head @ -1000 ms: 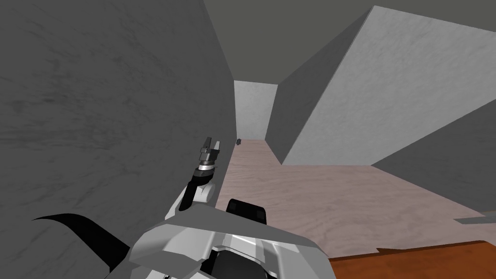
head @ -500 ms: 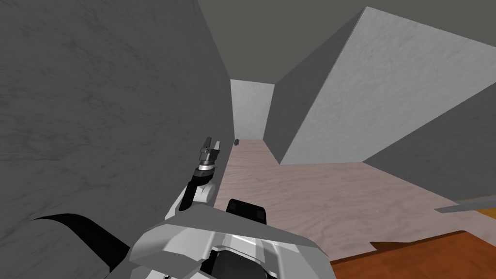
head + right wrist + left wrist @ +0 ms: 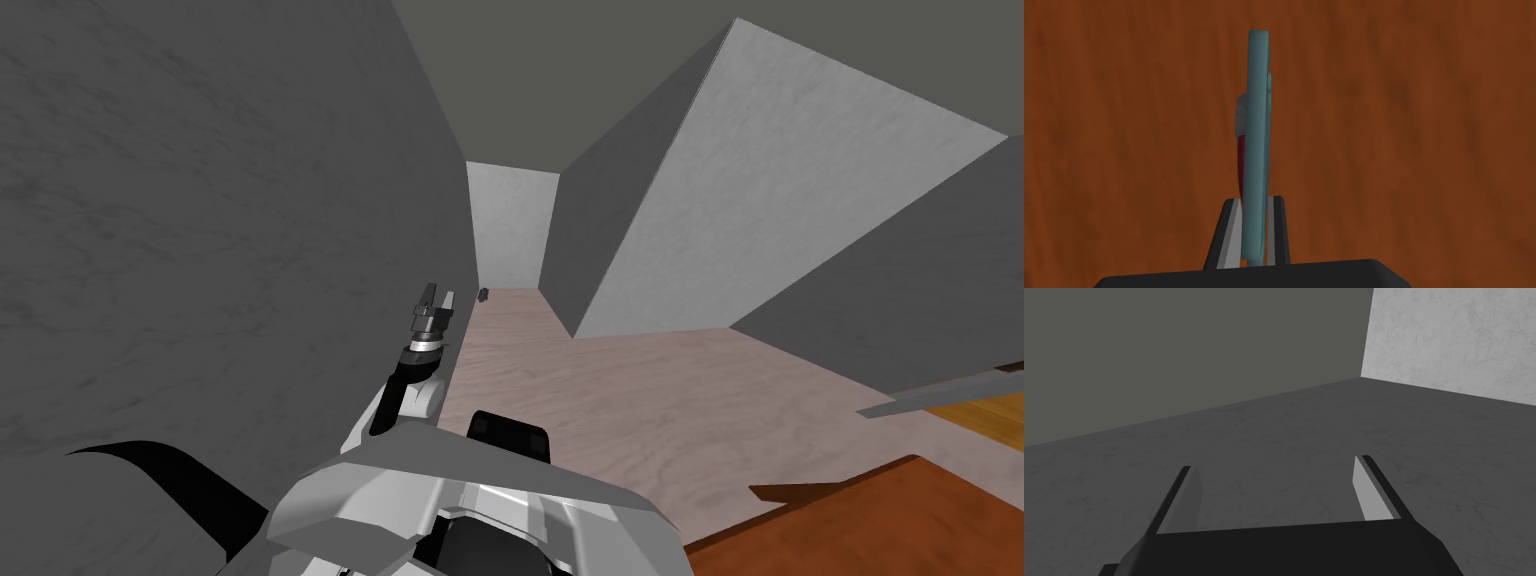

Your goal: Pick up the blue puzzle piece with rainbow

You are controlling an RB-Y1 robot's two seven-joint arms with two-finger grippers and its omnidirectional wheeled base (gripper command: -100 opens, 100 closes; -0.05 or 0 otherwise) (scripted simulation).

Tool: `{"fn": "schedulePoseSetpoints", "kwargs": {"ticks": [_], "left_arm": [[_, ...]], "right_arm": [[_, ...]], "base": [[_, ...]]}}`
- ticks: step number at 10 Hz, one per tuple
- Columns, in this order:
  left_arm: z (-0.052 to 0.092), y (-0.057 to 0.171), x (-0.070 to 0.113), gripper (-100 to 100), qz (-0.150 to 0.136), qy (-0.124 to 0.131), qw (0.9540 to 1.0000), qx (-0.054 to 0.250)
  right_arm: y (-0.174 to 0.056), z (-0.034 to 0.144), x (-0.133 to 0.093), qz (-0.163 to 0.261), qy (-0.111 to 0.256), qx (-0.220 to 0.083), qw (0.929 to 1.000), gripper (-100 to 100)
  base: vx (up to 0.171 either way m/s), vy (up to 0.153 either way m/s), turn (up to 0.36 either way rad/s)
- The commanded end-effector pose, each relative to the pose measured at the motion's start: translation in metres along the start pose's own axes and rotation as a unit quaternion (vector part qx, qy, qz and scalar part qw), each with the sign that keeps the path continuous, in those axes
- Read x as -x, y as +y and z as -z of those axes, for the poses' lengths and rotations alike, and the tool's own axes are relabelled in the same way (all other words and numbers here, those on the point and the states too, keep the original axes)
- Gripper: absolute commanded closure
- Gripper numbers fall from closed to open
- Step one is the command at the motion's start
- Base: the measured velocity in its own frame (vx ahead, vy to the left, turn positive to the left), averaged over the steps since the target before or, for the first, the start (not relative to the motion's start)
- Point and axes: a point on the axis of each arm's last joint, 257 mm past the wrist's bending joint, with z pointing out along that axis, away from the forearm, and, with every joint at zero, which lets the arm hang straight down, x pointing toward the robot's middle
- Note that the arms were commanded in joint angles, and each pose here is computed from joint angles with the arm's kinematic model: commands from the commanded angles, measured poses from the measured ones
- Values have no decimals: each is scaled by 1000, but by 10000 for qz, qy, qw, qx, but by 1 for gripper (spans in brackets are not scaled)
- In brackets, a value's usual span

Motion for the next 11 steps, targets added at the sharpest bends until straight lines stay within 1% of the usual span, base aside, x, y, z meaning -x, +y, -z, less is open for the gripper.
{"fn": "schedulePoseSetpoints", "kwargs": {"ticks": [1, 2, 3, 4, 6, 7, 8, 10, 11], "left_arm": [[0, 0, 0, 0, 0, 0, 10000, 0], [0, 0, 0, 0, 0, 0, 10000, 0], [0, 0, 0, 0, 1, 0, 10000, -1], [0, 0, 0, 0, 1, 0, 10000, -1], [0, 0, 0, 0, 0, 0, 10000, 0], [0, 0, 0, 0, 1, 0, 10000, -1], [0, 0, 0, 0, 0, 0, 10000, 0], [0, 0, 0, 0, 1, 0, 10000, -1], [0, 0, 0, 0, 1, 0, 10000, -1]], "right_arm": [[3, 4, 3, 64, 8, -22, 10000, 100], [3, 4, 3, 207, 9, -22, 9998, 100], [3, 4, 3, 258, 9, -22, 9997, 100], [7, 9, 7, 120, 41, -80, 9999, 100], [7, 9, 7, 388, 48, -78, 9992, 100], [11, 15, 10, 210, 93, -130, 9996, 100], [11, 15, 10, 326, 102, -128, 9993, 100], [11, 15, 10, 554, 104, -126, 9983, 100], [15, 22, 12, 406, 169, -168, 9989, 100]], "base": [[97, -32, -159], [57, -11, -18], [21, -2, 30], [84, -16, -180], [86, -24, -87], [121, -31, -213], [120, -20, -124], [26, -12, 30], [88, -48, -220]]}}
